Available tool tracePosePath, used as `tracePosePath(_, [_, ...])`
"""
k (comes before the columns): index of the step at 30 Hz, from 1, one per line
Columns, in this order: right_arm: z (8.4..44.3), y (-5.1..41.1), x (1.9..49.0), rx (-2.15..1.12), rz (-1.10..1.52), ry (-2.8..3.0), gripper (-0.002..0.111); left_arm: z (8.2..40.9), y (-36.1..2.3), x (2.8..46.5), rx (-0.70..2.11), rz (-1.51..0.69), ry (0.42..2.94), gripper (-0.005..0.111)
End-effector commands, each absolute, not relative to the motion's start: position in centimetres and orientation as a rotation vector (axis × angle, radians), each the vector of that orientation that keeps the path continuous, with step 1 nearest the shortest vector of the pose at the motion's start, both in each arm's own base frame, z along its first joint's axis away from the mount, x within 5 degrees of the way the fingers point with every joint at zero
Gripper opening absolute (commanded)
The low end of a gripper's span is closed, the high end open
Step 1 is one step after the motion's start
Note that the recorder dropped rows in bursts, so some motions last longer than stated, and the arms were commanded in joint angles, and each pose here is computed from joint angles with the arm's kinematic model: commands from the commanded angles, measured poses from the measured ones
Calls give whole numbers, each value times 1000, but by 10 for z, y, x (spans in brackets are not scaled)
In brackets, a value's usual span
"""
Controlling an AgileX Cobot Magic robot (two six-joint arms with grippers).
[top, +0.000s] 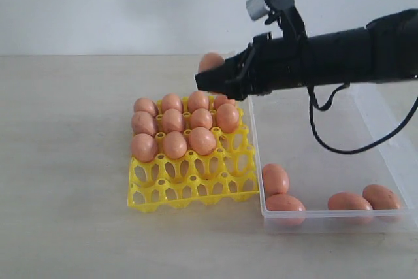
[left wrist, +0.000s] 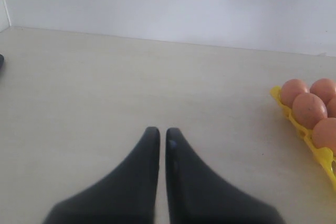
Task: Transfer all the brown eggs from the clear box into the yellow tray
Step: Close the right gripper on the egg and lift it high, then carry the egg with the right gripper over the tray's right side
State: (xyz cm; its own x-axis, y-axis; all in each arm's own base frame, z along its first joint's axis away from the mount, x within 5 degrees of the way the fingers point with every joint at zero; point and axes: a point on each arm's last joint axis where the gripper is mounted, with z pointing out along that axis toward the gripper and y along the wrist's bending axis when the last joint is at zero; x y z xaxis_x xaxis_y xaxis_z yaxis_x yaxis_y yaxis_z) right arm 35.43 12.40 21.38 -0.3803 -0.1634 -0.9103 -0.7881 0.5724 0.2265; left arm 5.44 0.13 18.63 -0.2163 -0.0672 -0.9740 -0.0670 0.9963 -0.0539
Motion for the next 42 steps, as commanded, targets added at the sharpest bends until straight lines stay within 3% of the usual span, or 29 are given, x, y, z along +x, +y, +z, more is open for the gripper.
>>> tracePosePath(1, [183,124,342,-767,909,1941,0,185,1,54,-96,3,1791,4])
tracePosePath(9, [156,105,343,-824,546,2078,0,185,1,54,-96,3,1791,4])
tracePosePath(13, [176,103,365,-809,444,2025,0,185,1,54,-96,3,1791,4])
tracePosePath(15, [186,93,381,-750,267,2047,0,185,1,54,-96,3,1791,4])
tracePosePath(20, [230,54,419,-232,-123,2101,0,185,1,54,-96,3,1791,4])
tracePosePath(23, [261,42,435,-111,-54,2007,0,185,1,54,-96,3,1791,4])
tracePosePath(26, [284,47,442,-293,60,1892,0,185,1,54,-96,3,1791,4])
tracePosePath(34, [281,61,437,-827,-97,1754,0,185,1,54,-96,3,1791,4])
tracePosePath(38, [275,46,442,-933,-390,1758,0,185,1,54,-96,3,1791,4])
tracePosePath(42, [278,6,449,-686,-880,1796,0,185,1,54,-96,3,1791,4])
